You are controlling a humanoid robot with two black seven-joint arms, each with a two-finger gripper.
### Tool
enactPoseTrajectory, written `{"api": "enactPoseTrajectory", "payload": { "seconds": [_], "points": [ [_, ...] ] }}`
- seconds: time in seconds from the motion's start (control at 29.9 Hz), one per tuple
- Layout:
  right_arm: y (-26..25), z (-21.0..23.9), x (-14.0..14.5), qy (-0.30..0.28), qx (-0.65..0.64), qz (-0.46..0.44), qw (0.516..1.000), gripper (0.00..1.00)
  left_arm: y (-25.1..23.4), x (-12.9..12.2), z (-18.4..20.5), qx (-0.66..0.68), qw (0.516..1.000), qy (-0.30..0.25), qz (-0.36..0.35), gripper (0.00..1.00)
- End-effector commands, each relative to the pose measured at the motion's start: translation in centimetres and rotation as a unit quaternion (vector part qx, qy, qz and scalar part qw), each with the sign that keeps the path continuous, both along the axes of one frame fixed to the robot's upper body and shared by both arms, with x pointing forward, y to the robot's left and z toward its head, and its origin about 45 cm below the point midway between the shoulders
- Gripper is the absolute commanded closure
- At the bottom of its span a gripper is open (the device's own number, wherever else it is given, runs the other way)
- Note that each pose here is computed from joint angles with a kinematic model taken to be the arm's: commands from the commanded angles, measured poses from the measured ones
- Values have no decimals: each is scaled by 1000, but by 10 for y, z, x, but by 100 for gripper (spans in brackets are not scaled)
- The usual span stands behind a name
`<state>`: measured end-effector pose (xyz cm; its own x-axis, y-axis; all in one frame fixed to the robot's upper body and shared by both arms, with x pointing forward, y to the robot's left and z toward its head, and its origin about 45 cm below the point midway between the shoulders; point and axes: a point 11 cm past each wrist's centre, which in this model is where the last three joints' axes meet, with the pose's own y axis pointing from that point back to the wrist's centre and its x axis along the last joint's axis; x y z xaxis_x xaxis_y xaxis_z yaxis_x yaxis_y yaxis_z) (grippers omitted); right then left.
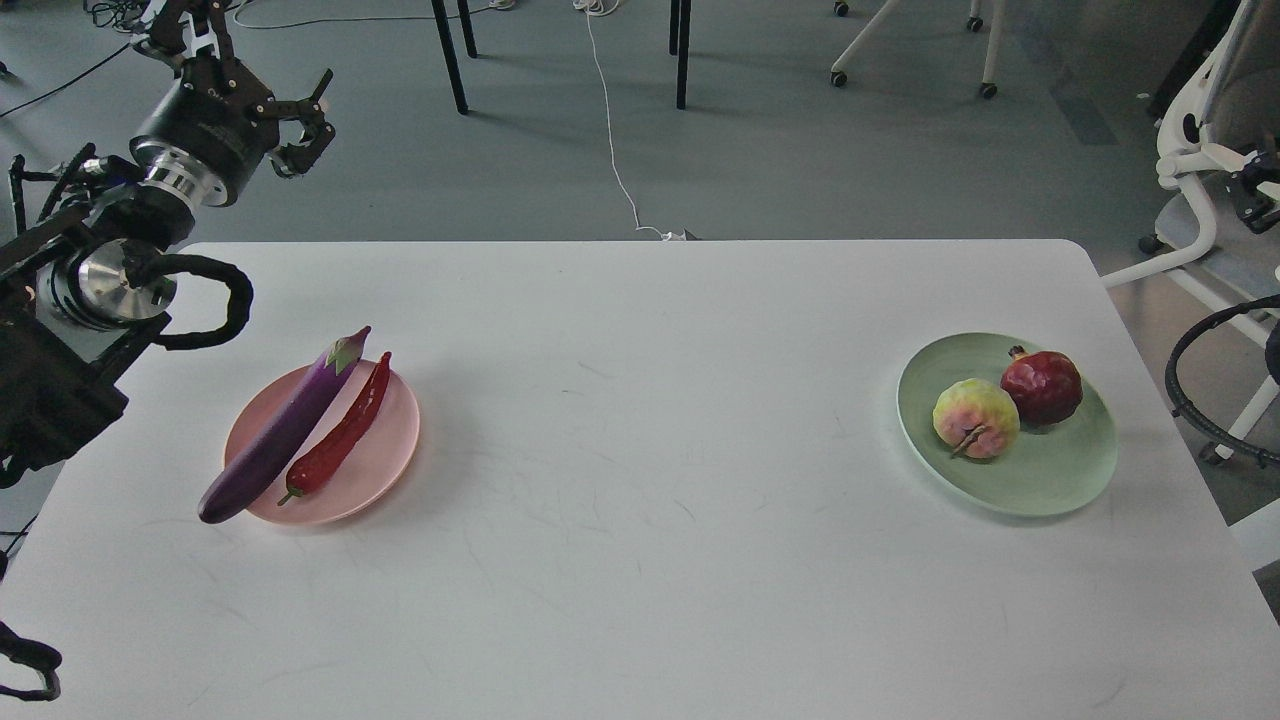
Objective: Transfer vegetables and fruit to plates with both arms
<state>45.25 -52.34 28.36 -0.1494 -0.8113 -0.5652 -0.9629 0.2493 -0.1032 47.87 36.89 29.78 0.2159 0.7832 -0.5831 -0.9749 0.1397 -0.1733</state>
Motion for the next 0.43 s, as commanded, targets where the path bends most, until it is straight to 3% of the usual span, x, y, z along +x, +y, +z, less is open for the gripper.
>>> {"api": "enactPoseTrajectory", "payload": {
  "seconds": [0.0,0.1,0.4],
  "points": [
    [6,-1,3,0,5,6,1000,1,12,-4,-19,-47,998,8,27,2],
    [18,-9,8,4,11,17,1000,1,-4,0,-44,-69,996,45,19,2],
    [39,-20,14,18,9,39,999,1,3,-7,-64,-79,994,59,37,2]
  ]
}}
